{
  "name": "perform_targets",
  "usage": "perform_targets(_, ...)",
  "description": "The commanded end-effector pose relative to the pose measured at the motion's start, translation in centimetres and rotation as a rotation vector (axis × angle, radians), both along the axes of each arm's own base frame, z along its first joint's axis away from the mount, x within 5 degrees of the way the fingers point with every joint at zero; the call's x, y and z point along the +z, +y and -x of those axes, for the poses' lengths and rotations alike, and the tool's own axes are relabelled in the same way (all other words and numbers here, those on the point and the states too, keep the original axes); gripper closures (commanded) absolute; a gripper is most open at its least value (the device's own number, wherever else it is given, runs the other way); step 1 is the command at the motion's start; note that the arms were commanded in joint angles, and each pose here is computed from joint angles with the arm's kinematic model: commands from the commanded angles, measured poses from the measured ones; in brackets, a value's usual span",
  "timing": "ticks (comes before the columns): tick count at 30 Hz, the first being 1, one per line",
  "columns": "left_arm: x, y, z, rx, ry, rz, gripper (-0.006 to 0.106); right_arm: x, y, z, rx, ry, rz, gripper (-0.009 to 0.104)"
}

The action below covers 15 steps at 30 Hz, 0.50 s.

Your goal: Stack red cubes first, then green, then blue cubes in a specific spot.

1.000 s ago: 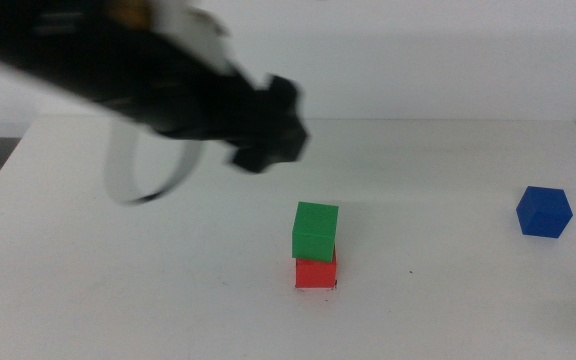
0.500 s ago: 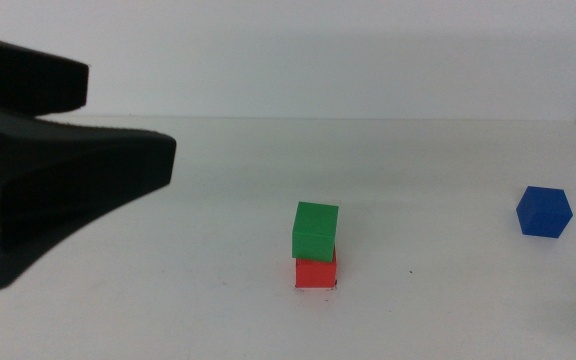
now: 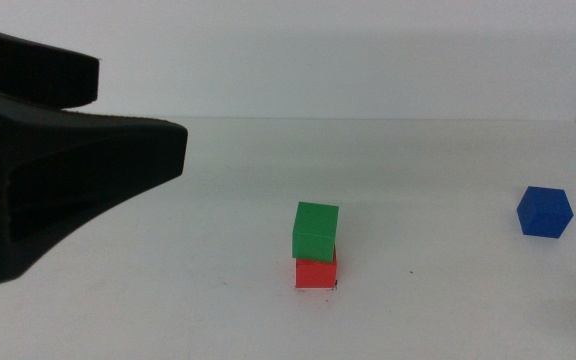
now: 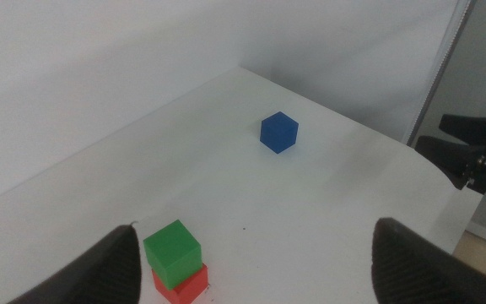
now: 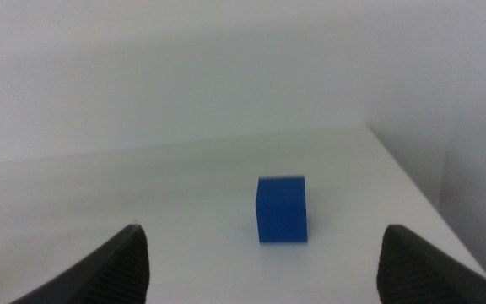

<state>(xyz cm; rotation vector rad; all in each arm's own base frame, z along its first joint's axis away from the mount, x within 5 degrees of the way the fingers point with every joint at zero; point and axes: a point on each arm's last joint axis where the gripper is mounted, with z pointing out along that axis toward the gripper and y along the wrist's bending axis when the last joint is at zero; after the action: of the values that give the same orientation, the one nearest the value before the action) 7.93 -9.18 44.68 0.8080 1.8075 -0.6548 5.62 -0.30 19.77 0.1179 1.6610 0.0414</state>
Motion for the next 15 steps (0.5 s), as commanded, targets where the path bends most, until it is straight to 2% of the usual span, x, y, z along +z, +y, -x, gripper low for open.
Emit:
perform_targets(1, 0.1, -0.1, 0.0, 0.0, -0.009, 0.019, 0.007, 0.4, 0.0, 0.0, 0.002, -0.056, 0.005, 0.002)
perform_targets(2, 0.1, -0.1, 0.0, 0.0, -0.009, 0.019, 0.007, 0.4, 0.1, 0.0, 0.001, -0.053, -0.07, 0.002)
perform_targets(3, 0.1, -0.1, 0.0, 0.0, -0.009, 0.019, 0.007, 0.4, 0.1, 0.0, -0.001, -0.039, -0.118, 0.002)
perform_targets(6, 0.1, -0.1, 0.0, 0.0, -0.009, 0.019, 0.007, 3.0, 0.1, -0.5, -0.01, 0.035, -0.142, 0.002)
perform_targets(8, 0.1, -0.1, 0.0, 0.0, -0.009, 0.019, 0.007, 5.3, 0.0, -2.1, -0.027, 0.191, -0.183, 0.002)
perform_targets(9, 0.1, -0.1, 0.0, -0.001, -0.008, 0.017, 0.007, 6.2, 0.0, -2.8, -0.034, 0.267, -0.184, 0.002)
perform_targets(11, 0.1, -0.1, 0.0, -0.001, -0.008, 0.017, 0.007, 7.9, -0.2, -4.9, -0.043, 0.465, -0.13, 0.002)
perform_targets(13, 0.1, -0.1, 0.0, -0.001, -0.008, 0.017, 0.007, 9.5, -0.3, -6.8, -0.045, 0.587, -0.082, 0.002)
perform_targets(15, 0.1, 0.0, 0.0, 0.0, -0.009, 0.015, 0.007, 10.1, -0.5, -9.0, -0.051, 0.638, -0.071, 0.002)
